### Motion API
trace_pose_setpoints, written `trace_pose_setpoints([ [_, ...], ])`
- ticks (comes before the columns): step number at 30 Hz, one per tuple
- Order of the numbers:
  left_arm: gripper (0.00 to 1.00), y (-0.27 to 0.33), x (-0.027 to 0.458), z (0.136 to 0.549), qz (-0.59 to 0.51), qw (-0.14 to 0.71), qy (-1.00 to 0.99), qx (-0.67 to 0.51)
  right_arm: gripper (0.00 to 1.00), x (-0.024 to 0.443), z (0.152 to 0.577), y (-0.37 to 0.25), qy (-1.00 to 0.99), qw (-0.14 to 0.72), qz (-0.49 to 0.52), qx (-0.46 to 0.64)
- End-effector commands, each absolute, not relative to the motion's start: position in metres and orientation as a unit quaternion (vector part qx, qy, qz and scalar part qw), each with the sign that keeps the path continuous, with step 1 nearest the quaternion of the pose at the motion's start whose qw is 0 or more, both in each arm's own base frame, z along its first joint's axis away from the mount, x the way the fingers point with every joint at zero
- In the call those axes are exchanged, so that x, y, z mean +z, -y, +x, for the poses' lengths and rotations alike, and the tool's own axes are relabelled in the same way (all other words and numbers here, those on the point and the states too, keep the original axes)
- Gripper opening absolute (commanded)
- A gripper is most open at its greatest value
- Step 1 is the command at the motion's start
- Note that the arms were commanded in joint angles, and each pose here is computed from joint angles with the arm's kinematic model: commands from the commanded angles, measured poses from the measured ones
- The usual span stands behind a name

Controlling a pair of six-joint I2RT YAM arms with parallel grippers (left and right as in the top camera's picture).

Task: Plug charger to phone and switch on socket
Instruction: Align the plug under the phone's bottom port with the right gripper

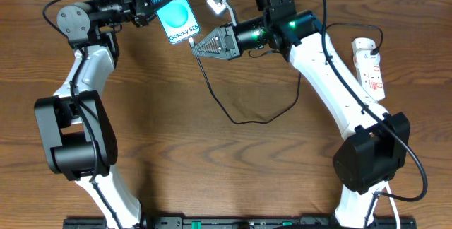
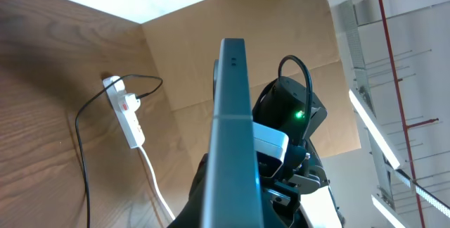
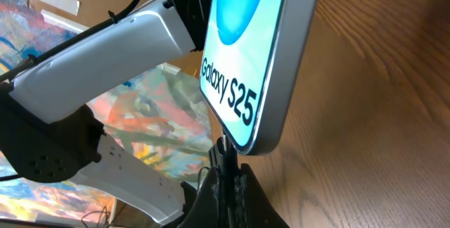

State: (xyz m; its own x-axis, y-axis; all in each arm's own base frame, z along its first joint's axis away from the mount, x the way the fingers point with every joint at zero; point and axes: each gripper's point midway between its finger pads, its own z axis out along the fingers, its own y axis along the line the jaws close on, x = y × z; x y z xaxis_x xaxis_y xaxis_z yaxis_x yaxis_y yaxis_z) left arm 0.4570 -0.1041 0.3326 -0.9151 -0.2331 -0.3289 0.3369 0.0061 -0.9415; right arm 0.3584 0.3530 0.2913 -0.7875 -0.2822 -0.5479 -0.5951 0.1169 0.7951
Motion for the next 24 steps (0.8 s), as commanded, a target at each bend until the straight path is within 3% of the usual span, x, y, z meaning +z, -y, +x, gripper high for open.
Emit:
trace_pose_setpoints([
  [1, 0.08, 0.1060, 0.3599, 0.4453, 0.068, 0.229, -0.675, -0.698, 0.01, 0.2955, 0.3558, -0.3521, -0.729, 0.125, -0.299, 0.603],
  [24, 0.07, 0.1149, 0.3610, 0.4439, 0.073, 0.225, -0.672, -0.702, 0.01, 0.2931, 0.3551, -0.3577, -0.733, 0.131, -0.302, 0.595],
])
